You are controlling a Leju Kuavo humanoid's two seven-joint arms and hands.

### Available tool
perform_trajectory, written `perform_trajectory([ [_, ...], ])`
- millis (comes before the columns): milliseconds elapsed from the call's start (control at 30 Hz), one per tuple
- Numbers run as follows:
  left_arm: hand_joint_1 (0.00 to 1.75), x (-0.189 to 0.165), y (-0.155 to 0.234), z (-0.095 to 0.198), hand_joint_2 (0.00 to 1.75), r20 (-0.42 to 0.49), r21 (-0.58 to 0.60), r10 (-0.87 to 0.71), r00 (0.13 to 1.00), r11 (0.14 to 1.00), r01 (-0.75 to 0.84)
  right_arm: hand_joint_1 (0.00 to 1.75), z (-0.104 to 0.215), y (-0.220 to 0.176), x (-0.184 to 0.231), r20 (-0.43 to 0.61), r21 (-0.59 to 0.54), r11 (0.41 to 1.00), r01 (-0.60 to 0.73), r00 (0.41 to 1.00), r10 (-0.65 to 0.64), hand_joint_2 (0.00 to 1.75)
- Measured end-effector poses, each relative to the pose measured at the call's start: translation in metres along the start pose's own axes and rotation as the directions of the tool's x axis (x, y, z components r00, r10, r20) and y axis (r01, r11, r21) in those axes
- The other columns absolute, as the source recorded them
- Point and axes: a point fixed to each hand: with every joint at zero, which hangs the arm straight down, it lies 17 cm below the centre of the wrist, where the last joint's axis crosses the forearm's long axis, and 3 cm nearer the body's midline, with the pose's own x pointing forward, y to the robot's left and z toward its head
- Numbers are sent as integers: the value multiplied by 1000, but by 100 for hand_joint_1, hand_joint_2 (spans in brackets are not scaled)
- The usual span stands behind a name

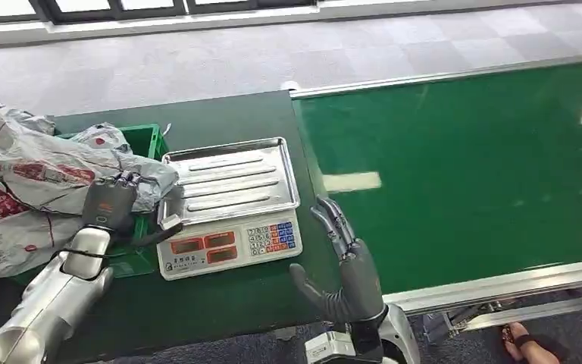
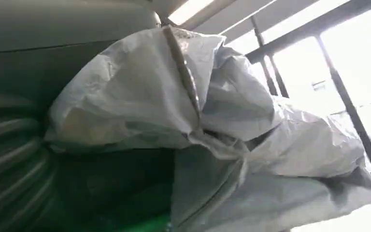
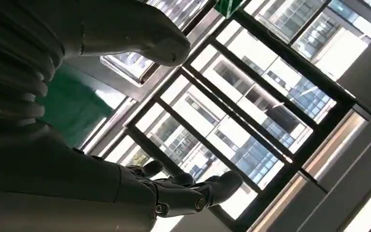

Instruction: Moved the parcel from conveyor to table for the left to box.

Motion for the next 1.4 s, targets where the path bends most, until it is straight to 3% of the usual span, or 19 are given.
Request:
perform_trajectory([
  [33,175,-2,-1,-1,175,-5,-4,-2,1000,1000,2,0,-1,0,0,-1,0,1000,-1,1000,1,175],
  [67,73,-4,-1,-2,175,-9,-8,-3,1000,1000,3,0,-1,0,-1,-3,1,1000,-1,1000,1,175],
  [100,0,-6,-3,-2,175,-15,-13,-4,1000,1000,4,0,-1,0,-1,-2,2,1000,-1,1000,1,175],
  [133,0,-8,-3,-2,175,-23,-16,-5,1000,1000,5,0,-1,0,-1,-2,3,1000,-1,1000,1,175],
  [167,0,-11,-2,-2,0,-40,-9,-4,999,1000,4,0,-1,0,-1,-2,3,1000,-2,1000,2,175],
  [367,0,-50,16,-6,0,-200,62,80,977,996,-69,0,1,1,-1,-5,3,1000,-27,1000,27,175],
  [433,0,-57,26,-11,0,-209,109,225,952,972,-206,0,2,2,-1,-7,5,999,-42,999,42,175],
  [467,0,-63,29,-13,0,-224,144,370,901,927,-345,0,4,3,-1,-8,3,999,-49,999,49,175],
  [533,0,-77,29,-15,0,-279,264,706,651,708,-655,0,6,3,-2,-10,1,998,-57,998,57,175],
  [600,0,-84,33,-13,0,-270,401,886,376,459,-793,0,8,3,-3,-15,-5,998,-63,998,63,175],
  [633,0,-88,39,-10,0,-241,470,929,281,365,-804,0,8,3,-4,-18,-8,998,-66,998,66,175],
  [667,0,-92,49,-7,0,-194,539,963,188,265,-800,0,9,2,-5,-21,-12,998,-68,997,68,0],
  [800,0,-83,71,2,0,-8,625,985,-172,-130,-770,0,13,2,-6,-33,-25,997,-77,997,76,0],
  [867,0,-71,90,15,0,103,616,956,-276,-279,-737,0,21,2,-8,-49,-29,996,-85,995,83,0],
  [933,0,-56,130,31,0,233,577,927,-295,-376,-725,0,28,2,-10,-59,-30,995,-96,994,94,0],
  [1067,0,-18,201,58,0,398,464,867,-301,-473,-749,0,31,4,-8,-62,-21,994,-110,992,108,0],
  [1233,0,-4,246,76,0,486,409,822,-296,-514,-754,0,31,6,-7,-64,-10,993,-116,991,115,0],
  [1400,0,11,258,82,0,482,382,809,-337,-540,-750,0,30,8,-3,-60,1,993,-116,991,116,0],
])
